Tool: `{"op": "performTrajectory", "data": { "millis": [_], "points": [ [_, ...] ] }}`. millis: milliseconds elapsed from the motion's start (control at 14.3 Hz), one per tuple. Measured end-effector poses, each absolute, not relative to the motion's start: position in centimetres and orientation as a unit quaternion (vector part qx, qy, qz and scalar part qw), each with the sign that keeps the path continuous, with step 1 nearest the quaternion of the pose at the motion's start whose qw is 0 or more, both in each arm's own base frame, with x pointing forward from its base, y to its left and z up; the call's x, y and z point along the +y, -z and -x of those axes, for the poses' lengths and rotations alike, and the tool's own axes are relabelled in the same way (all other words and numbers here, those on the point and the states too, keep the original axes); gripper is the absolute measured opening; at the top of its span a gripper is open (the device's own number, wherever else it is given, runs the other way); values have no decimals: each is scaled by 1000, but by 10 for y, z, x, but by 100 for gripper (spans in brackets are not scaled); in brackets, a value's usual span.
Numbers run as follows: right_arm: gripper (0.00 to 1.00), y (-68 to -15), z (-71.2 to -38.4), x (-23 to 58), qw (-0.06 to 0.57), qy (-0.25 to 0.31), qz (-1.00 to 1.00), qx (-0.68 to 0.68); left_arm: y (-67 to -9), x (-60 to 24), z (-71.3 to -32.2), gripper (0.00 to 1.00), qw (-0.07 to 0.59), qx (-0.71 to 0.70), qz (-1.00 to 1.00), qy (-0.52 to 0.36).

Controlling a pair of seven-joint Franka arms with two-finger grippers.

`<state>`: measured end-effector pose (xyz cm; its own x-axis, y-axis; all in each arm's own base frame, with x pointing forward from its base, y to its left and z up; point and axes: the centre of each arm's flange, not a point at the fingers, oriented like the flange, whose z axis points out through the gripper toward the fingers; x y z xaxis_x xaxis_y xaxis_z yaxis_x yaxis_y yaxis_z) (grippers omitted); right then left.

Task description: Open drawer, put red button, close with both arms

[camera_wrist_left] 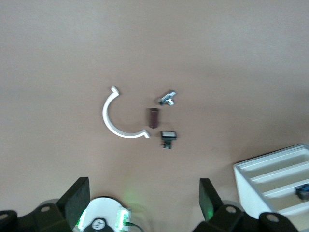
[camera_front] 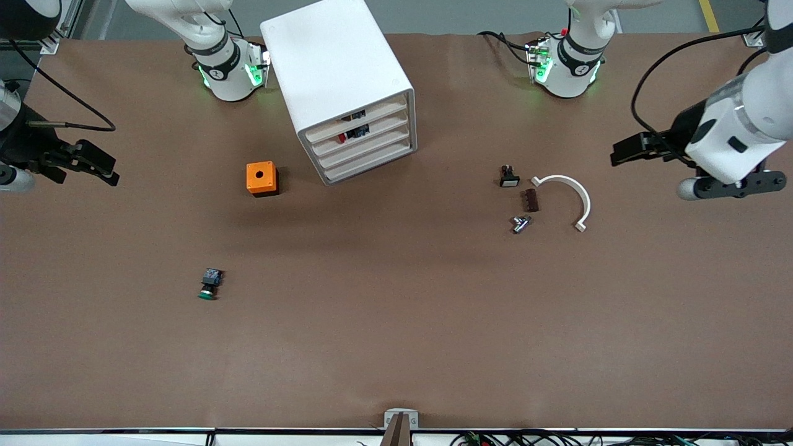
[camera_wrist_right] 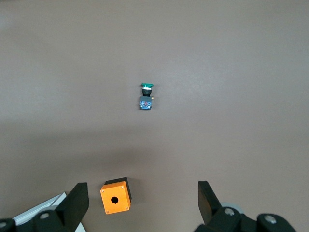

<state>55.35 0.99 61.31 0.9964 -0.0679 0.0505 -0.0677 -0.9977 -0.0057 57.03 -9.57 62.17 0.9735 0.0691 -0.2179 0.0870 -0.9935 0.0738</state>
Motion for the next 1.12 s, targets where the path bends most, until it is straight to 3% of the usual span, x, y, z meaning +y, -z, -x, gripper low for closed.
{"op": "performTrajectory", "data": {
  "millis": [350, 770, 1119],
  "points": [
    [100, -613, -554, 8, 2, 25, 999, 35, -607, -40, -564, 100, 19, -1, -993, 116],
    [100, -613, -554, 4, 2, 25, 999, 38, -570, -23, -547, 100, 20, 2, -999, 43],
    [100, -613, -554, 4, 2, 25, 999, 37, -618, -19, -535, 100, 16, 2, -1000, -6]
  ]
}}
